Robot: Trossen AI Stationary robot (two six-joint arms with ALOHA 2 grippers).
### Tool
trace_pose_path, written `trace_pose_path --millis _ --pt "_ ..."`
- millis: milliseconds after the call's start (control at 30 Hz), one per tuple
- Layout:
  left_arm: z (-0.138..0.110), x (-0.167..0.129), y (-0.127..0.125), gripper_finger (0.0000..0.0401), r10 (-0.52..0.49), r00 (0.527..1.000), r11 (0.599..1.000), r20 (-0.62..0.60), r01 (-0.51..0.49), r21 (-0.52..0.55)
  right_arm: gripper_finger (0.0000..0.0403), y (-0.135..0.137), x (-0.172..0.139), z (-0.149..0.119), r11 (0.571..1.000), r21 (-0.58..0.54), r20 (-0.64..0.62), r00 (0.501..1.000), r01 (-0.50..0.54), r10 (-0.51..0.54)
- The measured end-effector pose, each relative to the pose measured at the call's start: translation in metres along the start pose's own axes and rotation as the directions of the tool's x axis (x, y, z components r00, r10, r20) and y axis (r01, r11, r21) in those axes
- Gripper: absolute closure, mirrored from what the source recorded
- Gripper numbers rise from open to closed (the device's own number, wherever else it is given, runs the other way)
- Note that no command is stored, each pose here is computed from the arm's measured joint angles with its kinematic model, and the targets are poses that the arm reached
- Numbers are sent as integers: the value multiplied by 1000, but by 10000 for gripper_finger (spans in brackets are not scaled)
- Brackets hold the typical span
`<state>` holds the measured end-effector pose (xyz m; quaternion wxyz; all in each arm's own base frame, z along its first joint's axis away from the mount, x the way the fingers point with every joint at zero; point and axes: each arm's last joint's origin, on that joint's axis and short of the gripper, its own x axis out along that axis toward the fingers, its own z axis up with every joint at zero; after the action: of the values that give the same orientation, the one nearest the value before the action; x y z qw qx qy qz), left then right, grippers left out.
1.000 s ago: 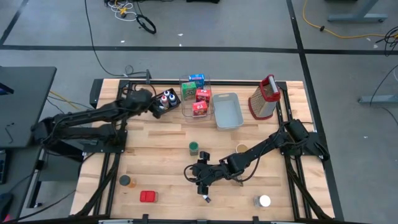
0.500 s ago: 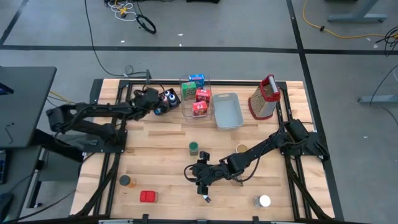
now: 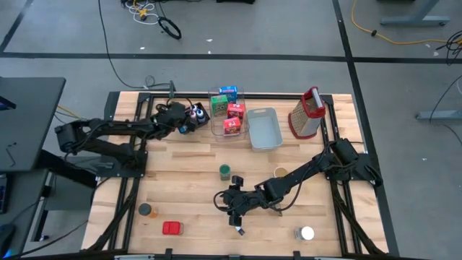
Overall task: Pick & Place Kitchen Items
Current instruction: Put the small red food coloring bottle into the black bin
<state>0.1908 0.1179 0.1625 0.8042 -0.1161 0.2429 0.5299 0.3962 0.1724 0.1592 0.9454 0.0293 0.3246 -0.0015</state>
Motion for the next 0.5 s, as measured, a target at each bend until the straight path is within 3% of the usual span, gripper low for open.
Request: trace_pose_path --millis 200,367,500 --pt "10 -24 0 263 -177 984 984 18 177 -22 193 -2 0 -5 1000 -14 -48 999 16 -17" --pt "13 -50 -5 271 -381 925 924 12 381 -27 193 -1 0 -8 1000 3 -93 995 -19 20" --pt "16 -71 -11 271 -478 877 878 54 479 -10 193 0 -1 -12 997 4 -139 988 -73 73"
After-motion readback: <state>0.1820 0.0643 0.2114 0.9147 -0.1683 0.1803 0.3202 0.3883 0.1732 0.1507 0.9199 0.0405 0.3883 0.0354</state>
